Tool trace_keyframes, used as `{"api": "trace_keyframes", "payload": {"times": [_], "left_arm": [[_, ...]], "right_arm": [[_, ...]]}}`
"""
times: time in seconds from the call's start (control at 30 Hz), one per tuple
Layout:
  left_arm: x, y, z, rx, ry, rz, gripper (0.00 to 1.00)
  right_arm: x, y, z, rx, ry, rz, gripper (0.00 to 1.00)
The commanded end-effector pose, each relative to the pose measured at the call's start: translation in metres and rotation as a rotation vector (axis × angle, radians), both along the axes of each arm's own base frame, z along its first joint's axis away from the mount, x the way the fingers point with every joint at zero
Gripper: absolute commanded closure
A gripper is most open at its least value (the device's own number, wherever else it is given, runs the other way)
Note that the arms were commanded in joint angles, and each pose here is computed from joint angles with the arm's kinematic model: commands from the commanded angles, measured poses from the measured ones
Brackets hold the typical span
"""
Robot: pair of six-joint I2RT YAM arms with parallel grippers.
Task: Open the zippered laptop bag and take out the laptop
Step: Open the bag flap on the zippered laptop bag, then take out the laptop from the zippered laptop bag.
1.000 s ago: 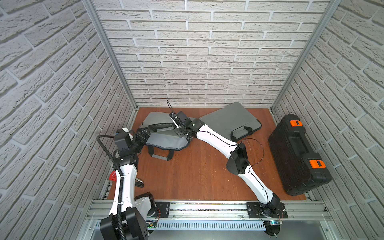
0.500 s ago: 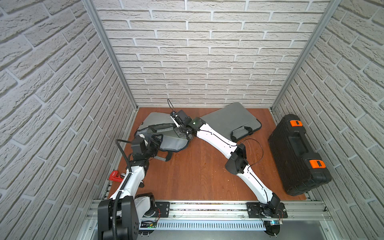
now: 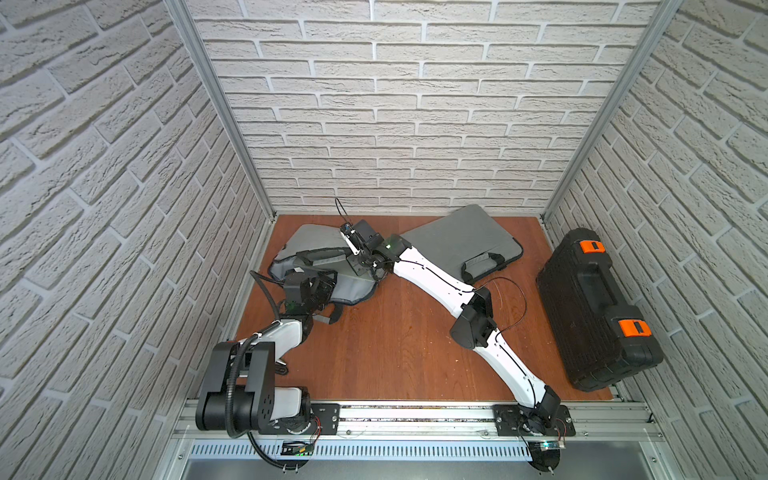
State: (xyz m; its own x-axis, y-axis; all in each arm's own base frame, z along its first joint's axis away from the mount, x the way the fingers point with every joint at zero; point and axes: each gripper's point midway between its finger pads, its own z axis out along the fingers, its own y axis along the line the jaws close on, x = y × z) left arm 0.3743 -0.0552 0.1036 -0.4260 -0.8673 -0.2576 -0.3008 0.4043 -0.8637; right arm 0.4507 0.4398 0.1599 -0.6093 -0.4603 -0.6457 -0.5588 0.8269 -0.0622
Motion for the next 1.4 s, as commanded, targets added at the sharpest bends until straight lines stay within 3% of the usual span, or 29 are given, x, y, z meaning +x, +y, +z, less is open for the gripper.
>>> {"api": "trace_keyframes", "payload": {"times": [0.0, 0.63, 1.37], "left_arm": [[0.016, 0.003, 0.015, -0.013, -0.117, 0.035, 0.46], [0.061, 0.001, -0.031, -0.153, -0.157, 0.083, 0.55], [0.094, -0.001, -0.023, -0.238, -0.250, 0.072, 0.71]], "right_arm": [[0.004, 0.008, 0.053, 0.126, -0.072, -0.008, 0.94], [0.002, 0.012, 0.053, 0.146, -0.061, -0.004, 0.94], [0.001, 0.021, 0.045, 0.164, -0.045, 0.020, 0.94]]}}
